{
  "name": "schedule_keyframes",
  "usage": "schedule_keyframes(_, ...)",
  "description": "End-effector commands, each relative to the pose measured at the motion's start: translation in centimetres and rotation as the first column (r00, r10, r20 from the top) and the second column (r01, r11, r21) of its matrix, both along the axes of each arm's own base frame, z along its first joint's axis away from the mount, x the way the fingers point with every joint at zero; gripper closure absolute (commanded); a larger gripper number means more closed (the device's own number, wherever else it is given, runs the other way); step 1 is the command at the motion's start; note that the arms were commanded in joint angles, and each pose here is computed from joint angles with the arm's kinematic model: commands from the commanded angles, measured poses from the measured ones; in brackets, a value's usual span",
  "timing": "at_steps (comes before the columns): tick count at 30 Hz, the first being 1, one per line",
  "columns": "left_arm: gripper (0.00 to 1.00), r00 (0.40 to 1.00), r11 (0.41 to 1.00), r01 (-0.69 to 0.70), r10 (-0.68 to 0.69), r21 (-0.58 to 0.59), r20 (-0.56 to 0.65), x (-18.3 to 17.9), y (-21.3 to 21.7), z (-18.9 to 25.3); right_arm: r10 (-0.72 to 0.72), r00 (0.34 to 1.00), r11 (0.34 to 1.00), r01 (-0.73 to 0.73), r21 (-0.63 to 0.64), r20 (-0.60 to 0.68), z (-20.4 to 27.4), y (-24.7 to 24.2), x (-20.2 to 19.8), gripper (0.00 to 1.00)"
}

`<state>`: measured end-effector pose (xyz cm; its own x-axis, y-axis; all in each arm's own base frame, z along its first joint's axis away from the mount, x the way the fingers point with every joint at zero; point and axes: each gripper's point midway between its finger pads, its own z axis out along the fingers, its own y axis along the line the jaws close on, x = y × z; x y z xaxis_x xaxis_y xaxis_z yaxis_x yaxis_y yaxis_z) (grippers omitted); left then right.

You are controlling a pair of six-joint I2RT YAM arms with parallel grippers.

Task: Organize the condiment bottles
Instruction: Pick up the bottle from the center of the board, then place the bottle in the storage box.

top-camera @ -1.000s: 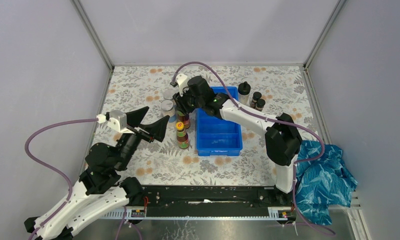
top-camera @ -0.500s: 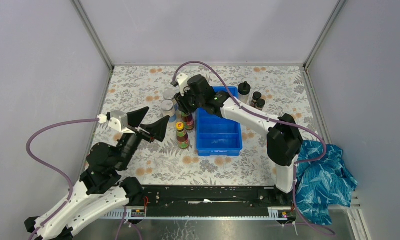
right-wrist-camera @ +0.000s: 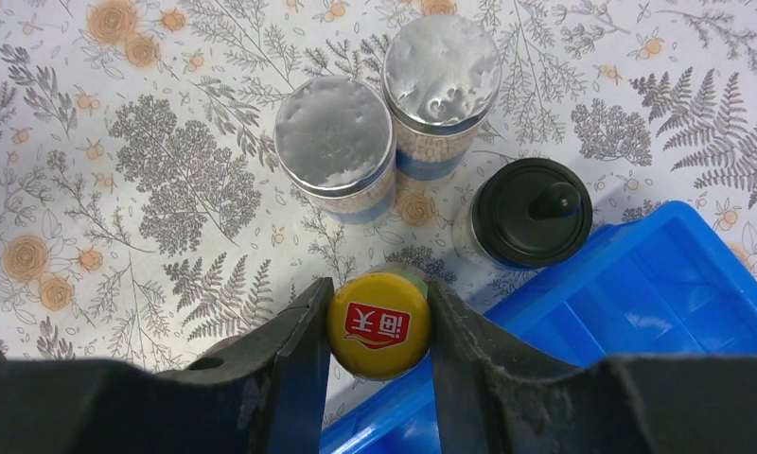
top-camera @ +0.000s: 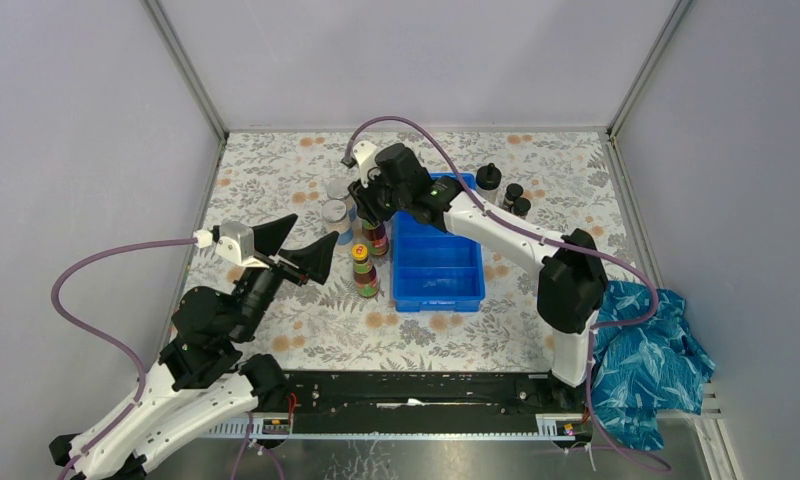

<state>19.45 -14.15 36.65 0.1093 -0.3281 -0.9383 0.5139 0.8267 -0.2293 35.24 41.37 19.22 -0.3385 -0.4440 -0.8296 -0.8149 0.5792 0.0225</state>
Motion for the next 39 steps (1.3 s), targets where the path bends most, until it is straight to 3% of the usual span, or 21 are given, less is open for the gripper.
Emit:
schedule_keyframes(1, 0.02, 1.0, 1.0, -0.015, 0.015, 0.013, 0.012, 0.1, 0.2, -0.2, -0.032, 0.979, 0.981, -0.007, 0.191, 0.199, 11.8, 0.0, 0.7, 1.0)
schedule_keyframes(32, 0.02, 1.0, 1.0, -0.009, 0.009, 0.027, 0.001, 0.3, -0.2, -0.6, -0.124, 0.938, 0.965, 0.038, 0.26, 0.324, 20.4, -3.1, 0.2, 1.0)
schedule_keyframes(39, 0.01, 1.0, 1.0, -0.008, 0.008, 0.026, 0.003, 0.3, -0.2, -0.5, -0.212, 0.91, 0.958, 0.123, 0.257, 0.355, 21.3, -4.8, 1.2, 1.0)
